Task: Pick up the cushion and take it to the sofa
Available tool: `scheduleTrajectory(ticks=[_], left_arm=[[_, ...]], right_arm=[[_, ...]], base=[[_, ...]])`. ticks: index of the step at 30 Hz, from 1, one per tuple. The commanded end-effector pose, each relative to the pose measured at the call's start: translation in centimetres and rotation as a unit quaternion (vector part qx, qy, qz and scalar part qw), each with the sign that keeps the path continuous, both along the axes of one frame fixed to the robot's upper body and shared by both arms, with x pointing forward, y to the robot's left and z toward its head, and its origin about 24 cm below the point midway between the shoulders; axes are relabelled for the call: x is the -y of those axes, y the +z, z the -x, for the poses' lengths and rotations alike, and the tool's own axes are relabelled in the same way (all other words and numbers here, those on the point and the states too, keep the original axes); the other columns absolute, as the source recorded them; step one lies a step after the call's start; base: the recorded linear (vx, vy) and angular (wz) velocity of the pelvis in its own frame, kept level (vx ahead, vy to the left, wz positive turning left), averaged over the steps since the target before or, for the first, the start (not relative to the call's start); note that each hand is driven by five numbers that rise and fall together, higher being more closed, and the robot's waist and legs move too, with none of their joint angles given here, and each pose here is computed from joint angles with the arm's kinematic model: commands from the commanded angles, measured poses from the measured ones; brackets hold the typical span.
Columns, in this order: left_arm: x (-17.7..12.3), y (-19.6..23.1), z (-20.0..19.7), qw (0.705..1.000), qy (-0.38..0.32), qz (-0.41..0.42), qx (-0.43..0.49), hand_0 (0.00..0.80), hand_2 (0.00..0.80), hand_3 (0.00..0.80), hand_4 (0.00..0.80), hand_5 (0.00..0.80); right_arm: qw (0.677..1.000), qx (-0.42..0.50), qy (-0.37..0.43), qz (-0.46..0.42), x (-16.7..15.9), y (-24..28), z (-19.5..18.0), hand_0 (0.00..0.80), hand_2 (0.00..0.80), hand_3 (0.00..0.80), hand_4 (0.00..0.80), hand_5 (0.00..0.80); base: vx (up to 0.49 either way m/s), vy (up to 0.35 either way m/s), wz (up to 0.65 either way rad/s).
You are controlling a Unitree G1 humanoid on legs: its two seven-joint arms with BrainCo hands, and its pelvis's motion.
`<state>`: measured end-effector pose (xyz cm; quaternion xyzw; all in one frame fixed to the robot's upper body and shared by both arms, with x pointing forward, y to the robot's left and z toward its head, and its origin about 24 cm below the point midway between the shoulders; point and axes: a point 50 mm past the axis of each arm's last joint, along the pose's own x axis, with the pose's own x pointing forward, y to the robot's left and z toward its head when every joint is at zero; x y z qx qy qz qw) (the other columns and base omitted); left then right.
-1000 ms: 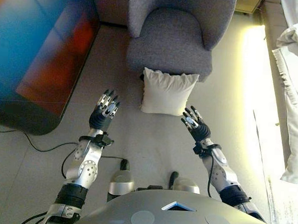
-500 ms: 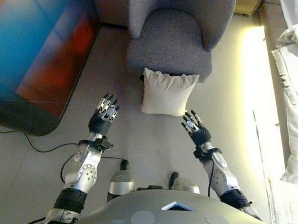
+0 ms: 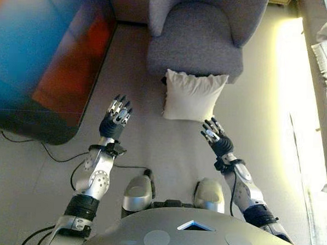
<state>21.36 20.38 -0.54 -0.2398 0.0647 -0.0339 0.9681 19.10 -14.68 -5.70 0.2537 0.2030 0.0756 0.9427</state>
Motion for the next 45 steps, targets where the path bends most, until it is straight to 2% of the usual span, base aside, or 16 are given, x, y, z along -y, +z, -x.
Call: scheduleTrajectory(ticks=[1, 5, 12, 17, 20, 24, 35, 45], left_arm=[[-1.1, 1.7, 0.5, 0.999, 0.003, 0.001, 0.035, 0.000, 0.000, 0.000, 0.000, 0.000], [-0.7, 2.3, 0.0, 0.999, -0.008, -0.003, 0.051, 0.000, 0.000, 0.000, 0.000, 0.000], [-0.3, 1.0, 1.4, 1.000, -0.008, 0.005, 0.028, 0.000, 0.000, 0.000, 0.000, 0.000], [-0.2, 1.0, 2.1, 0.999, 0.013, 0.017, 0.026, 0.000, 0.000, 0.000, 0.000, 0.000], [0.0, 1.3, 1.6, 0.999, 0.031, 0.020, 0.028, 0.000, 0.000, 0.000, 0.000, 0.000], [1.4, 1.4, 0.5, 0.999, 0.013, 0.035, 0.032, 0.000, 0.000, 0.000, 0.000, 0.000], [0.7, 1.7, 1.3, 0.998, 0.016, 0.038, 0.042, 0.000, 0.000, 0.000, 0.000, 0.000], [-0.9, 1.6, 2.5, 0.997, 0.046, 0.041, 0.045, 0.000, 0.000, 0.000, 0.000, 0.000]], right_arm=[[0.998, 0.062, 0.005, -0.013, -0.5, 2.1, -1.2, 0.000, 0.000, 0.000, 0.000, 0.000], [0.997, 0.072, -0.014, -0.013, 0.7, 2.7, -2.2, 0.000, 0.000, 0.000, 0.000, 0.000], [0.998, 0.049, -0.031, -0.009, 1.5, 2.0, -2.0, 0.000, 0.000, 0.000, 0.000, 0.000], [0.999, 0.051, 0.003, 0.004, 1.1, 2.5, -1.7, 0.000, 0.000, 0.000, 0.000, 0.000], [0.999, 0.042, 0.020, -0.022, 1.2, 2.3, -1.4, 0.000, 0.000, 0.000, 0.000, 0.000], [0.999, 0.050, 0.007, -0.012, 1.6, 2.1, -1.7, 0.000, 0.000, 0.000, 0.000, 0.000], [0.998, 0.048, -0.022, -0.023, 2.6, 1.6, 0.4, 0.000, 0.000, 0.000, 0.000, 0.000], [0.999, 0.018, -0.017, -0.027, 2.4, 0.8, 1.6, 0.000, 0.000, 0.000, 0.000, 0.000]], base=[[0.339, -0.178, -0.08], [0.443, -0.221, 0.02], [0.462, -0.160, 0.54], [0.459, -0.190, 0.17], [0.420, -0.276, -0.04], [0.335, -0.186, -0.07], [0.354, 0.095, -0.02], [0.428, 0.154, -0.51]])
